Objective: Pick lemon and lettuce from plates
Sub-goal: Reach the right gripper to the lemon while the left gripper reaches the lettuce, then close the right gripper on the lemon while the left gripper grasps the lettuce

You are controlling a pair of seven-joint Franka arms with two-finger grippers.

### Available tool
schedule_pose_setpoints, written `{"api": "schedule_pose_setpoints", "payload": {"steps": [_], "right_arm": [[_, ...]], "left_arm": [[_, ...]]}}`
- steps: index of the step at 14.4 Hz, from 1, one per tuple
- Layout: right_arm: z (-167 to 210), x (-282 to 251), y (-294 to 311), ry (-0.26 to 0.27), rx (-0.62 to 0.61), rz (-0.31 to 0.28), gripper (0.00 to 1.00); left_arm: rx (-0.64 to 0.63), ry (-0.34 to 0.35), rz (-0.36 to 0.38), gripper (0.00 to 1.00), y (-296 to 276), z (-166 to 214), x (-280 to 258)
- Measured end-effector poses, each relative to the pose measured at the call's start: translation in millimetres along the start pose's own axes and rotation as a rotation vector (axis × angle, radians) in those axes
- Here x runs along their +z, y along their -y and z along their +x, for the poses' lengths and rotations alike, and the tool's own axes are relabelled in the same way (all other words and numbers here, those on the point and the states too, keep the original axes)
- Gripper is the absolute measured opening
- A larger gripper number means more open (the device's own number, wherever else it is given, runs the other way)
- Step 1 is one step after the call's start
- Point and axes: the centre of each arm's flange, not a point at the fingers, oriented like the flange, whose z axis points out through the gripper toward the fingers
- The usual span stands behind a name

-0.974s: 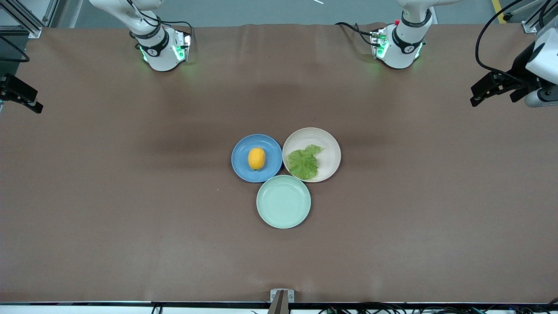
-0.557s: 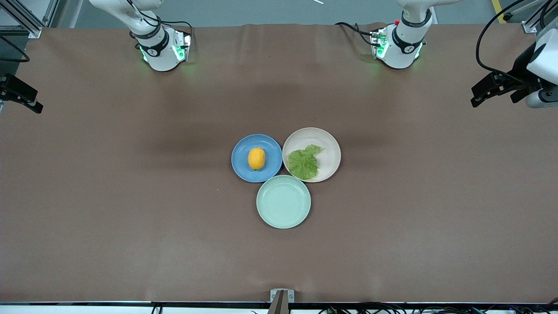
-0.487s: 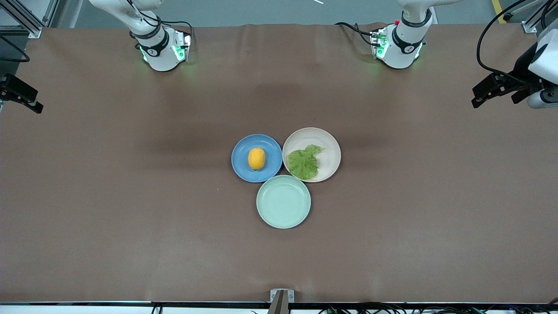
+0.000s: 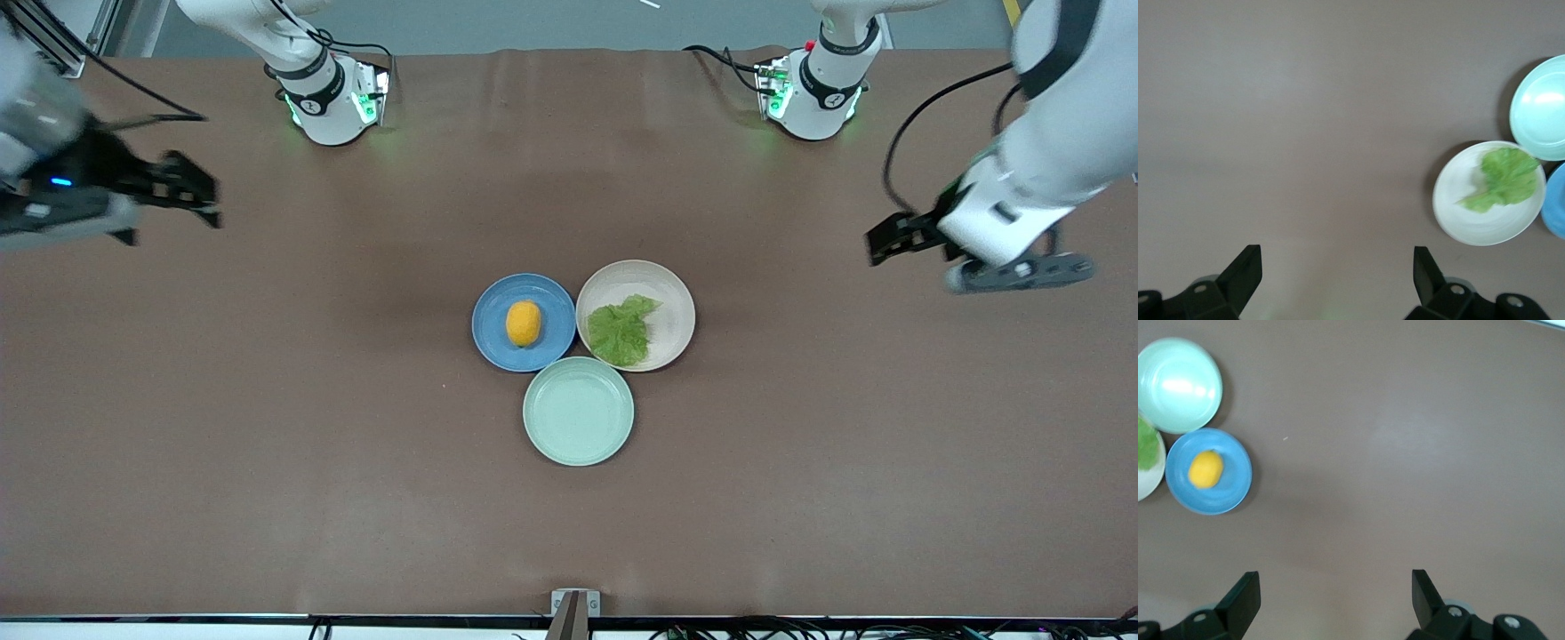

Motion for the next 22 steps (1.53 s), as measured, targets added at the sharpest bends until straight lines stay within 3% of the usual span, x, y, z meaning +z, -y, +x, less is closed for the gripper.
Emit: {"api": "schedule_pose_setpoints", "payload": {"steps": [5, 8, 12, 15, 17, 19, 22], "right_arm": [[29.8, 59.5, 55.2, 0.090, -0.078, -0.007, 1.00], [39.6, 94.7, 103.1, 0.136, -0.051, -0.018, 1.00], [52.4, 169.3, 223.4, 0.123, 0.010, -0.026, 1.00], [62.4, 232.0, 276.9, 0.092, 0.039, 0.021, 1.00], [70.1, 274.2, 281.8, 0.065, 0.072, 0.077, 1.00], [71.5, 308.2, 274.3, 0.064, 0.096, 0.079, 1.00], [73.7, 341.2, 262.0, 0.086, 0.121, 0.065, 1.00]], "left_arm": [[-0.140, 0.032, -0.021, 1.00, -127.3, -1.4, 95.8], [-0.200, 0.027, -0.002, 1.00, -169.8, -10.2, 145.9], [-0.336, 0.019, 0.000, 0.97, -211.3, -20.5, 214.3], [-0.461, 0.042, -0.016, 0.89, -233.5, -24.7, 266.1], [-0.509, 0.060, -0.020, 0.85, -239.4, -25.0, 295.1], [-0.524, 0.078, -0.016, 0.74, -241.4, -25.6, 318.0], [-0.539, 0.089, -0.027, 0.70, -242.4, -24.0, 341.0]]}}
